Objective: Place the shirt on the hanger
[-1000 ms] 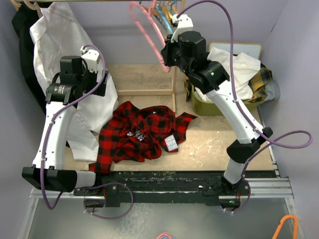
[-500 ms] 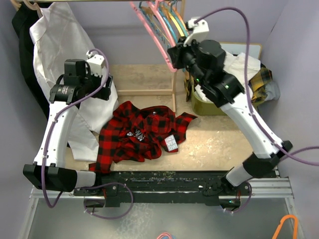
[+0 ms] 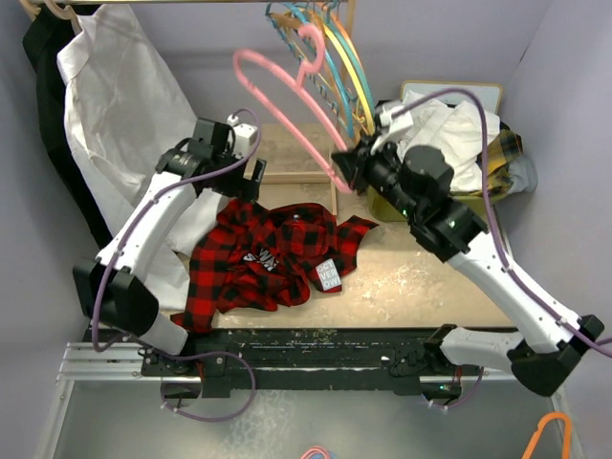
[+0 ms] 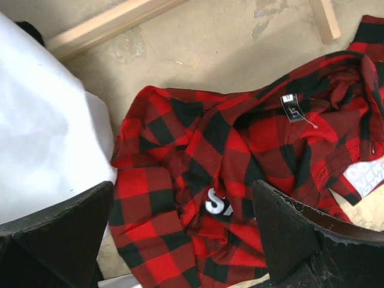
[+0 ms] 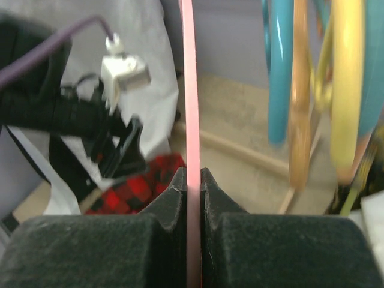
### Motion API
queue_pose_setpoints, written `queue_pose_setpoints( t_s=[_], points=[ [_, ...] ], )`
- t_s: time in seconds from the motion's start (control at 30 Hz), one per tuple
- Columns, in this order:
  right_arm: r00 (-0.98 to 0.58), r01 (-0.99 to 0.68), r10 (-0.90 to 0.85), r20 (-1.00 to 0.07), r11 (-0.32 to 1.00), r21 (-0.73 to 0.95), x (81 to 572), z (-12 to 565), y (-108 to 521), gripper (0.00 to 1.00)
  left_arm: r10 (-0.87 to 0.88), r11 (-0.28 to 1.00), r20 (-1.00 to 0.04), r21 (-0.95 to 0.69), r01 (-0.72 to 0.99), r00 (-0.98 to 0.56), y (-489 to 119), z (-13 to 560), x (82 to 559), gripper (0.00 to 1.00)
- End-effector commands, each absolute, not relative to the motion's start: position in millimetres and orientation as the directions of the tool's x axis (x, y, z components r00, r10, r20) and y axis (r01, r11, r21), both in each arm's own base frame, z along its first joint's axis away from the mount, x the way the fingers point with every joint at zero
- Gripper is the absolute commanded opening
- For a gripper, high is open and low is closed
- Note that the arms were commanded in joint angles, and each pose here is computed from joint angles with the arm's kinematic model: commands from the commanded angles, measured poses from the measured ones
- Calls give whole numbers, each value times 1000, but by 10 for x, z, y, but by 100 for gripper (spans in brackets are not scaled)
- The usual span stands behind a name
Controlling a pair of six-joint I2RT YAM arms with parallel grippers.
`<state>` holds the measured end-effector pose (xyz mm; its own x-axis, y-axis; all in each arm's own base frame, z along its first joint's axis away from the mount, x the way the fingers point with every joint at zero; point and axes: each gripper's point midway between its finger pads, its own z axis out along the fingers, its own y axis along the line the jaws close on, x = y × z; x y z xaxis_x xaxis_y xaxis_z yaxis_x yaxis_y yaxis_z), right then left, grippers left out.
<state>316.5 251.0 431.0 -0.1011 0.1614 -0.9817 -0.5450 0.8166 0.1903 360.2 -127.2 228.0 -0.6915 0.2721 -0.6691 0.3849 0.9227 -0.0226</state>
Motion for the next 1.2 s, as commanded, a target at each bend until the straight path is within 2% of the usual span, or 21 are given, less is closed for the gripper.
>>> queue_pose_setpoints(
  t_s=[0.0,0.2,0.3,0.57,0.83,0.87,1.0,1.1,1.17],
  points=[
    [-155,-546,239,-959,788,284,2908,4015,2378,0,227,936,-610,-79,344,-759,-1481,2004,3796,98],
    [-247,-503,304,-920,771,390,2553,3562,2122,0,274,928,-511,-82,364,-814,-1682,1525,3884,78],
    [-282,-463,307,-909,786,409,2436,3358,1978,0,294,920,-481,-92,382,-826,-1746,1362,3821,71],
    [-314,-413,299,-901,811,414,2311,3114,1799,0,375,891,-493,-42,452,-785,-1963,1294,3645,73],
    [-316,-401,297,-901,818,411,2268,3025,1737,0,412,895,-444,30,446,-796,-1821,1018,3639,66],
    [-316,-401,301,-900,817,414,2258,3017,1730,0,415,894,-446,40,446,-793,-1806,1004,3646,61],
    [-341,-392,290,-894,821,416,2210,2937,1703,0,429,891,-442,64,450,-787,-1769,952,3664,30],
    [-383,-369,295,-875,820,438,2147,2886,1676,0,440,886,-441,73,458,-782,-1768,954,3687,0],
    [-424,-368,300,-854,805,466,2067,2842,1690,0,444,884,-451,77,462,-774,-1772,1048,3705,0]
  ],
)
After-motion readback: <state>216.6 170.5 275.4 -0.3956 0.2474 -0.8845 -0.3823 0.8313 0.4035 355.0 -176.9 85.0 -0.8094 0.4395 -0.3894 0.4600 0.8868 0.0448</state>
